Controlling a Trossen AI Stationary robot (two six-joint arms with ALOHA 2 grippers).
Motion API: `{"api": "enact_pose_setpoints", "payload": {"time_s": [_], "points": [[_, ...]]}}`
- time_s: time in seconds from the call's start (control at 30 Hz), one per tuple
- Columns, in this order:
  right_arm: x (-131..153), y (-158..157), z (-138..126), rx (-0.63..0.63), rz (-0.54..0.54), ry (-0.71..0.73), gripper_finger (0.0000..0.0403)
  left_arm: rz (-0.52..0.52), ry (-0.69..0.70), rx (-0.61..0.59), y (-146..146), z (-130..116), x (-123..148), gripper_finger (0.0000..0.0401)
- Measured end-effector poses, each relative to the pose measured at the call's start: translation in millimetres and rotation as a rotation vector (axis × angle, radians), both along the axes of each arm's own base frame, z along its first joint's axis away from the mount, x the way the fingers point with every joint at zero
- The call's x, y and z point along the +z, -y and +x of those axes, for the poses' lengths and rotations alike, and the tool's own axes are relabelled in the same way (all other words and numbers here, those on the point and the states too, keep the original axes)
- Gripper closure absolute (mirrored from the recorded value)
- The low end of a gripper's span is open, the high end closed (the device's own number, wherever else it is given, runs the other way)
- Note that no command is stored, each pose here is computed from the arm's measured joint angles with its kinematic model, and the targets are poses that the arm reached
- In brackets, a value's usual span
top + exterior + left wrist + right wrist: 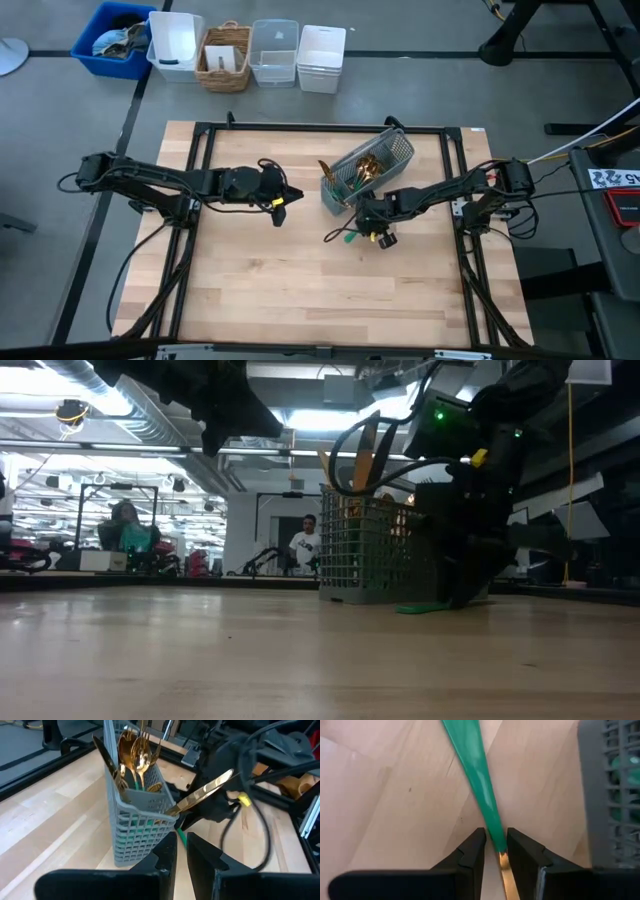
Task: Sort silverware
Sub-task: Put the knife into the basket
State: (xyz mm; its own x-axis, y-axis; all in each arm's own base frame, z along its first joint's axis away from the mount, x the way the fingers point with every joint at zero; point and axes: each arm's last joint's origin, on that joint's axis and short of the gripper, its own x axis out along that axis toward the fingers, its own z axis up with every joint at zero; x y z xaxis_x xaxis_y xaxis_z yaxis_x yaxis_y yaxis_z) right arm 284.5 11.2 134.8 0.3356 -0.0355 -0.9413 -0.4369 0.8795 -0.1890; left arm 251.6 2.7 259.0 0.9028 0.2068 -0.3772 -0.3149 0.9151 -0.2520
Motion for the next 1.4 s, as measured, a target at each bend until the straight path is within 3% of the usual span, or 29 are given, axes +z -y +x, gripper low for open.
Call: {"api": "enact_pose_setpoints", "payload": {"time_s": [0.23, 0.6, 0.83, 1.1, 1.4], "points": [[-1.4, -2.0, -3.9, -0.142, 0.142, -0.047, 0.0315, 0.000, 0.001, 0.000, 0.0, 0.1, 0.2, 0.0368], [-2.2, -3.2, -4.9, -0.288, 0.221, -0.064, 0.0335, -0.001, 0.001, 0.000, 0.0, 0.0, 0.2, 0.0368], [-2.2, -4.6, -5.1, -0.333, 0.267, -0.073, 0.0383, -0.004, 0.001, 0.001, 0.0, 0.1, 0.1, 0.0368], [-1.7, -7.4, -3.5, -0.325, 0.361, -0.076, 0.0370, -0.001, 0.000, -0.001, 0.0, 0.1, 0.0, 0.0368], [-1.4, -8.3, -2.7, -0.317, 0.390, -0.074, 0.0373, -0.002, 0.001, -0.010, 2.5, 0.1, 0.0, 0.0368]]}}
